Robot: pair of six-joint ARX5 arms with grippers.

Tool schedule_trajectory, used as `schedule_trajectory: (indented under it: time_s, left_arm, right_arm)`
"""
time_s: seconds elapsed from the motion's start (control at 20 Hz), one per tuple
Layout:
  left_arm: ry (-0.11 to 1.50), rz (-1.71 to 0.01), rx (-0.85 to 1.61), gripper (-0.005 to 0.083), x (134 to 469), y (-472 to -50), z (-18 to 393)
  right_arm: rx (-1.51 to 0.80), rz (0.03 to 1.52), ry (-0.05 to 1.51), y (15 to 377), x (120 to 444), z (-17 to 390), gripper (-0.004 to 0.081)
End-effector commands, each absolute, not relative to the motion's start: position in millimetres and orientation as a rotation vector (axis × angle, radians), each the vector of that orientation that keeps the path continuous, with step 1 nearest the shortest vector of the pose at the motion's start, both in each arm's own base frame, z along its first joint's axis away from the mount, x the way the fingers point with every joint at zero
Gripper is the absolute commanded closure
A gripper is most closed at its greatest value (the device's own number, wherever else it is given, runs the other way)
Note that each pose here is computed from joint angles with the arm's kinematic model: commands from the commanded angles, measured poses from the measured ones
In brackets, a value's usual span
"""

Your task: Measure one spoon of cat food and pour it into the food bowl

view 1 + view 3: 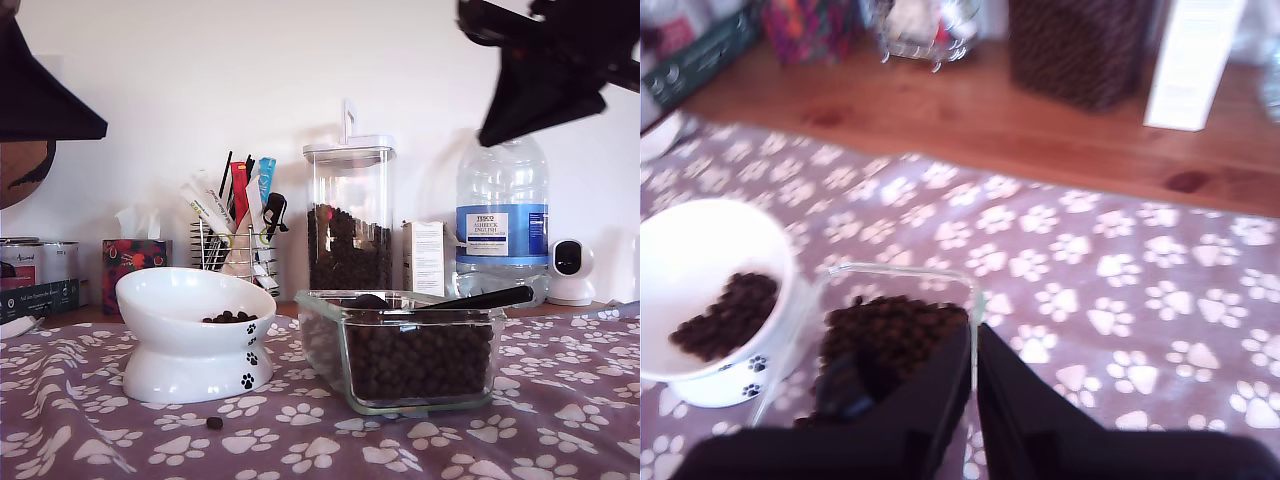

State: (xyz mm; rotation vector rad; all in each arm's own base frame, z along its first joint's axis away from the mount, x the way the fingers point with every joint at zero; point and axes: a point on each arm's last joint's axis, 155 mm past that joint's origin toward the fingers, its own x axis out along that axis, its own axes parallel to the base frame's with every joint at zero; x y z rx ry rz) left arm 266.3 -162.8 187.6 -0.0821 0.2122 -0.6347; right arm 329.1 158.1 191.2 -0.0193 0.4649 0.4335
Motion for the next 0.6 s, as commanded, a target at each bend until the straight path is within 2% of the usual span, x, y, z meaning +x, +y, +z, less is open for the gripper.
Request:
schedule_trajectory:
  time_s: [0.0, 0.25, 0.4, 0.55]
  left_arm:
    - [0.203, -0.615, -0.08, 0.0793, 270, -158, 191]
    - [0.217, -0.606, -0.087, 0.0793, 271, -155, 188]
    - [0.255, -0.62, -0.084, 0.0793, 267, -158, 179]
    - [0.283, -0.629, -0.083, 0.0793, 265, -159, 173]
  right_arm:
    - [0.011, 0.448, 0.408, 149, 326, 183, 0.0783]
    - [0.03, 0.465, 0.305, 126, 301, 167, 0.0783]
    - [-0.022, 0.451, 0.236, 119, 293, 179, 0.0783]
    - [-0.018, 0.44, 0.251, 114, 284, 179, 0.0782]
